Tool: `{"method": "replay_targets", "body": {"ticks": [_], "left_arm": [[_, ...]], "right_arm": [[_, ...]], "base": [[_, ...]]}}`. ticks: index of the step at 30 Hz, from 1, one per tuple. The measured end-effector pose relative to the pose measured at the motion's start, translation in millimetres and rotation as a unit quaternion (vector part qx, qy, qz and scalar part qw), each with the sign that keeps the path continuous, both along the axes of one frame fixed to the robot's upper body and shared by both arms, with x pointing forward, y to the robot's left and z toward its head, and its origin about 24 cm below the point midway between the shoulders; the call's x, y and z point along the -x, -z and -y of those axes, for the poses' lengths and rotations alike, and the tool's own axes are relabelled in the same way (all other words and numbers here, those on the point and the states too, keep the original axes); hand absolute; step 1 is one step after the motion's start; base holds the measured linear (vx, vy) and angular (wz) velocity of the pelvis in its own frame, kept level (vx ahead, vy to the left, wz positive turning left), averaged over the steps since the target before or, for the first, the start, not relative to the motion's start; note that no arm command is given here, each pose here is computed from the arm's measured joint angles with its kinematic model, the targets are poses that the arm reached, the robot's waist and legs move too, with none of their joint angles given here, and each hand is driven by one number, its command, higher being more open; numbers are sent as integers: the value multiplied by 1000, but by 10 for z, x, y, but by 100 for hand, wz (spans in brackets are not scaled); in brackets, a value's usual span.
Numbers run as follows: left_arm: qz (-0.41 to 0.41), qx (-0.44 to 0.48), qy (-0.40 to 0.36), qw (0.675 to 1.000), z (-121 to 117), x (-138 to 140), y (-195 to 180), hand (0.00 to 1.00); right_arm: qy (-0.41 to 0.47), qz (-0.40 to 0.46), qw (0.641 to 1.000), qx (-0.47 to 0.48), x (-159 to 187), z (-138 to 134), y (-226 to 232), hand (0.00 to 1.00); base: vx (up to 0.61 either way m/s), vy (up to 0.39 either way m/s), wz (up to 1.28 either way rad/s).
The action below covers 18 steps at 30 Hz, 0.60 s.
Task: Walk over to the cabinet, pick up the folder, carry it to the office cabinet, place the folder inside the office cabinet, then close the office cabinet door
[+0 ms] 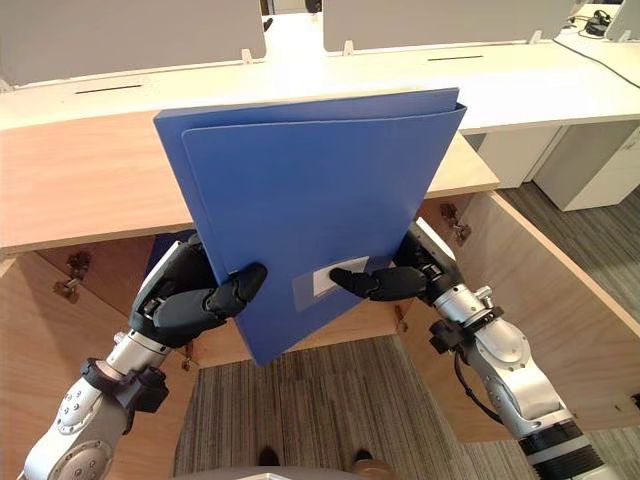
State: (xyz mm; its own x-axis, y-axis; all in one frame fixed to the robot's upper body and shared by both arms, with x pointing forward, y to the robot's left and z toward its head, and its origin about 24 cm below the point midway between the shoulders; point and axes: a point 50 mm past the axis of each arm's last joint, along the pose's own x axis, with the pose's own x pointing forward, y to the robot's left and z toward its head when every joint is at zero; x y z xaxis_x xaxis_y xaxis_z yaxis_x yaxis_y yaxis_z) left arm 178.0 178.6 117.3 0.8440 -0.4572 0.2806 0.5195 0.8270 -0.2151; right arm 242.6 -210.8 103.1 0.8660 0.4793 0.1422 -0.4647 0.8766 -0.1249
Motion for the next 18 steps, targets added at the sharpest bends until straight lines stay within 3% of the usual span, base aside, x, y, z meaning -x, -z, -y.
{"method": "replay_targets", "body": {"ticks": [6, 7, 10, 14, 18], "left_arm": [[27, -20, -31, 999, -6, -27, 15, 0], [49, -23, -68, 996, -9, -46, -9, 100], [81, -12, -124, 989, -10, -83, -58, 100], [108, -34, -205, 972, 62, -61, -37, 100], [42, -92, -345, 933, -153, -19, 278, 100]], "right_arm": [[20, 3, 999, -44, 4, -46, 60, 0], [15, 12, 998, -68, 15, -133, 58, 0], [-3, 40, 994, -105, 86, -341, -8, 0], [44, 64, 986, -148, 76, -445, -31, 0], [121, 72, 968, -208, 57, -407, -38, 0]], "base": [[-17, -3, 7], [-15, -7, 4], [-14, -7, 7], [-24, 7, 7], [-8, 1, 0]]}}
